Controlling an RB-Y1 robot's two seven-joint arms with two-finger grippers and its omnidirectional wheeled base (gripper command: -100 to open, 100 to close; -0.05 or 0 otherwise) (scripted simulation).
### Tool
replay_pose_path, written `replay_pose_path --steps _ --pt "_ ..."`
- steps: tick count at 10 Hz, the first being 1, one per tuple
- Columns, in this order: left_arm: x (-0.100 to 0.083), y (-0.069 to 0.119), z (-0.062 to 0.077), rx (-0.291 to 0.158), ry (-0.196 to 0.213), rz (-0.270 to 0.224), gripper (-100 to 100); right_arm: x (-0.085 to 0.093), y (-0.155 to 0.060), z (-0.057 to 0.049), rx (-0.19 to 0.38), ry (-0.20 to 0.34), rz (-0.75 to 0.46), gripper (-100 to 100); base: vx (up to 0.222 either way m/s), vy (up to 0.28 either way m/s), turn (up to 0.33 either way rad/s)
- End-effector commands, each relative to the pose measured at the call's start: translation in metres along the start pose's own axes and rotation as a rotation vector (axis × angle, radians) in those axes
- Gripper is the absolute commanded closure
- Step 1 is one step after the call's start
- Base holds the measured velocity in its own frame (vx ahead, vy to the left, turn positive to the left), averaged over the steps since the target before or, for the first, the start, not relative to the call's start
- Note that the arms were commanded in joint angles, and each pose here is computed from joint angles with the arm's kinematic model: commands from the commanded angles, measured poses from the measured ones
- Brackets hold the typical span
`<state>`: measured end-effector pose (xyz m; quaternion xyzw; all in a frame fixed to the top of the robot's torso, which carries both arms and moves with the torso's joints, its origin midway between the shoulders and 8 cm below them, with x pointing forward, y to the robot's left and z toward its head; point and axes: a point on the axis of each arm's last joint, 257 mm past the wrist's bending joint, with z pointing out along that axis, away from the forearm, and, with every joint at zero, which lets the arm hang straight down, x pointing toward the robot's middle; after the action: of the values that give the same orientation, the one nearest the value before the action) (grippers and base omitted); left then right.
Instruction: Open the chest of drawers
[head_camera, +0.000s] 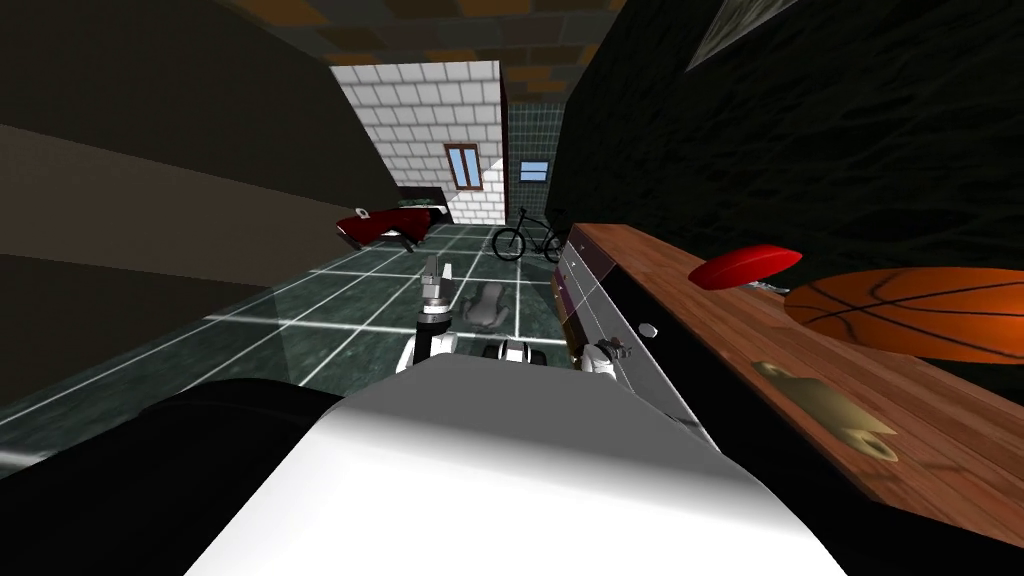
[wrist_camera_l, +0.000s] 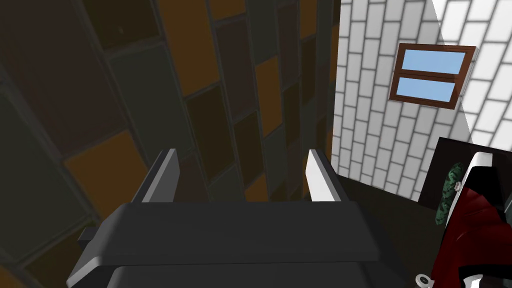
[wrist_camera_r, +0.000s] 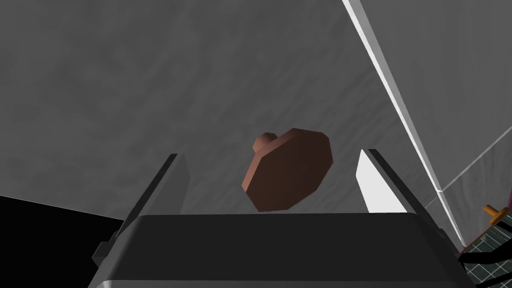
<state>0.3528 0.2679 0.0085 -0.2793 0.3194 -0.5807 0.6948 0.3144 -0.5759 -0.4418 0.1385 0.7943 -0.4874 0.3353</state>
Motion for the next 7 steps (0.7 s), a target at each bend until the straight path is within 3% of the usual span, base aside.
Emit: replay_pose_path --steps 1,7 --pt "0.0 0.0 0.0 0.0 0.0 0.0 0 0.003 -0.002 -0.003 -0.026 -0.03 -0.012 100 0.117 0.082 -0.207" --pt "0.0 0.0 0.0 0.0 0.0 0.0 0 0.008 -0.002 -0.018 -0.1 -0.1 -0.044 100 0.113 0.063 -0.176"
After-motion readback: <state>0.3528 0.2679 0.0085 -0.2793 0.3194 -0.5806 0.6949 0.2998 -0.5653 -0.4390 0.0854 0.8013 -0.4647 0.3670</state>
